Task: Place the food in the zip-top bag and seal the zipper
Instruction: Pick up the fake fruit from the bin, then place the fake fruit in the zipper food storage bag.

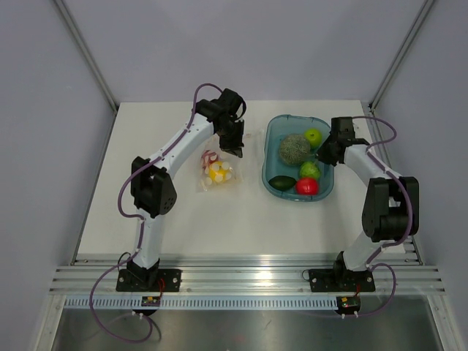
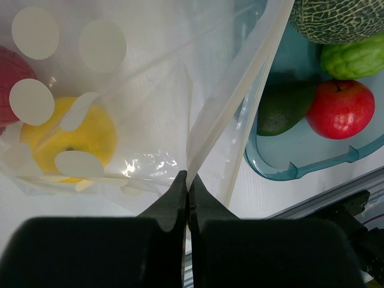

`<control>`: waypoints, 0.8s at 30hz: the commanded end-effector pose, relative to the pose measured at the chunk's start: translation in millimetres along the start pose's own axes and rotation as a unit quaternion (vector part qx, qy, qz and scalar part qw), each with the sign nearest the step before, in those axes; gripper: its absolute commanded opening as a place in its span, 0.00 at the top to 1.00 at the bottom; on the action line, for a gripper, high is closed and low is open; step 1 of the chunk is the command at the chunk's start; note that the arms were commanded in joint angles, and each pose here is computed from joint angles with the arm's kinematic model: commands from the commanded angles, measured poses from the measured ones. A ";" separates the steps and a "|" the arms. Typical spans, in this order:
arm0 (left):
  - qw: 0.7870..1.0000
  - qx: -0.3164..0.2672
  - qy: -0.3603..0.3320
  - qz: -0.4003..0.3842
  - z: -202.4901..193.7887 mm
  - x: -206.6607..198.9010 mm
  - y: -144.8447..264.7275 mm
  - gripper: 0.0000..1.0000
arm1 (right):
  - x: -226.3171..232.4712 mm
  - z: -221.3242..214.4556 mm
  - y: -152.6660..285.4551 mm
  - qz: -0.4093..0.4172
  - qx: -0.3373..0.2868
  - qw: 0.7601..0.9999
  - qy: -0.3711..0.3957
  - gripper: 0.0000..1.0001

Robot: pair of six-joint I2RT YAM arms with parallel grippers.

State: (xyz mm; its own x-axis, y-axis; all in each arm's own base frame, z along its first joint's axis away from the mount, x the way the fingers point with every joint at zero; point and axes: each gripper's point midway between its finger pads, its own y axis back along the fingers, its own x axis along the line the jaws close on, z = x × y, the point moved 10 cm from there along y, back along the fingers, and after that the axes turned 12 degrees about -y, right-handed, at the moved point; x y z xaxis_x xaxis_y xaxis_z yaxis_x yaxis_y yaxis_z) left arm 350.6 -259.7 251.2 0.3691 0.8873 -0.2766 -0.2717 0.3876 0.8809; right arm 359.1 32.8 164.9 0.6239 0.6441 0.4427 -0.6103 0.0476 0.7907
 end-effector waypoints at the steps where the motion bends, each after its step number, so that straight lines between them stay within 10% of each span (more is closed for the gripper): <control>1: 0.999 -0.032 -0.009 -0.023 8.8 -11.4 20.6 1.00 | 30.5 34.0 50.4 0.075 -0.073 0.994 0.012 1.00; 24: 0.998 -0.041 -0.020 -0.034 10.3 -27.2 29.0 1.00 | 80.8 33.4 194.7 0.289 -0.085 0.952 0.049 1.00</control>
State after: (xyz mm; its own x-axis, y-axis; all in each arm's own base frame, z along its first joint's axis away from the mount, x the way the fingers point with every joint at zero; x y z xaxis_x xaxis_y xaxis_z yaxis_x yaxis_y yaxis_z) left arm 343.6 -273.7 272.4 0.4011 0.8664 -0.2974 -0.2947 0.4295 0.8536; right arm 317.2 51.1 349.9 0.2134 0.6803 0.7012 -0.9040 -0.1346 0.4058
